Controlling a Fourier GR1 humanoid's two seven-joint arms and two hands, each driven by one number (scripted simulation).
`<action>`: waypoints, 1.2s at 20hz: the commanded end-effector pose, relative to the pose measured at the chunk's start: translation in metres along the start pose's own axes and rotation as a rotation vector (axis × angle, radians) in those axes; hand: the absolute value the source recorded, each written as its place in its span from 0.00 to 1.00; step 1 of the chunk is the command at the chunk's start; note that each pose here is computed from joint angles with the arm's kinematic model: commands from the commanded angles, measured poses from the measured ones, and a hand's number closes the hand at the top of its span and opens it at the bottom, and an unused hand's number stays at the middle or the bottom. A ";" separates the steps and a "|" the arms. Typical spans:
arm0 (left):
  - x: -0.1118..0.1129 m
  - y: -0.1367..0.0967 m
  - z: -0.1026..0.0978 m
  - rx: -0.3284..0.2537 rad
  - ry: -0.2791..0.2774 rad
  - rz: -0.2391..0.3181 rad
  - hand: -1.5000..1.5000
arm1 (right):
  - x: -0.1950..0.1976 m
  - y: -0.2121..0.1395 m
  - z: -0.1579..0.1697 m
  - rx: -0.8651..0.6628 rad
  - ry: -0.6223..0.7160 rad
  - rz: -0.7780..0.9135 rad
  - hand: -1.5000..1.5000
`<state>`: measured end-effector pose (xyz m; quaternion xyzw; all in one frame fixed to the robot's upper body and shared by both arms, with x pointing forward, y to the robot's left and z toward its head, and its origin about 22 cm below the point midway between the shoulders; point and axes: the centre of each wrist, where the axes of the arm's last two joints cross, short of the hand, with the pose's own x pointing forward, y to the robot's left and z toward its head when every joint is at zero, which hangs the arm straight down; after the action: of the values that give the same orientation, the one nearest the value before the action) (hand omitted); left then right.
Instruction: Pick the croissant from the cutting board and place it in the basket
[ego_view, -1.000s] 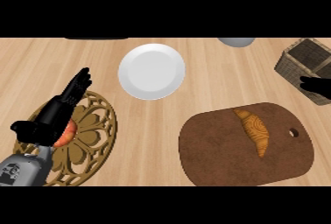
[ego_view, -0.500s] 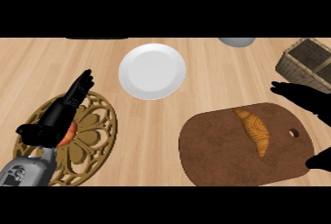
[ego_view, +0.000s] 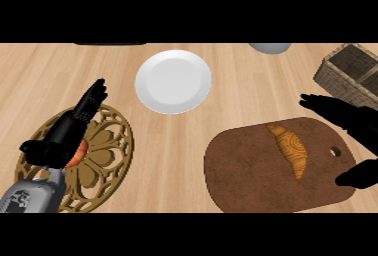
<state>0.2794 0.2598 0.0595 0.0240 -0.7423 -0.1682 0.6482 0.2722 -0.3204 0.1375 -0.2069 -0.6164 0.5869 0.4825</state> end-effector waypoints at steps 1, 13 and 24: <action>0.010 -0.001 0.006 -0.010 0.010 0.024 0.50 | 0.004 0.003 0.011 0.008 -0.052 -0.035 0.00; -0.013 -0.006 -0.002 -0.002 -0.008 0.010 0.50 | 0.009 0.022 -0.002 0.048 0.033 0.049 0.00; -0.002 0.004 0.004 -0.010 -0.007 -0.002 0.50 | 0.019 0.048 -0.048 0.039 0.053 0.063 0.00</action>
<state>0.2813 0.2631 0.0586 0.0212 -0.7432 -0.1699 0.6468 0.2764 -0.2893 0.1029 -0.2267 -0.5884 0.6118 0.4776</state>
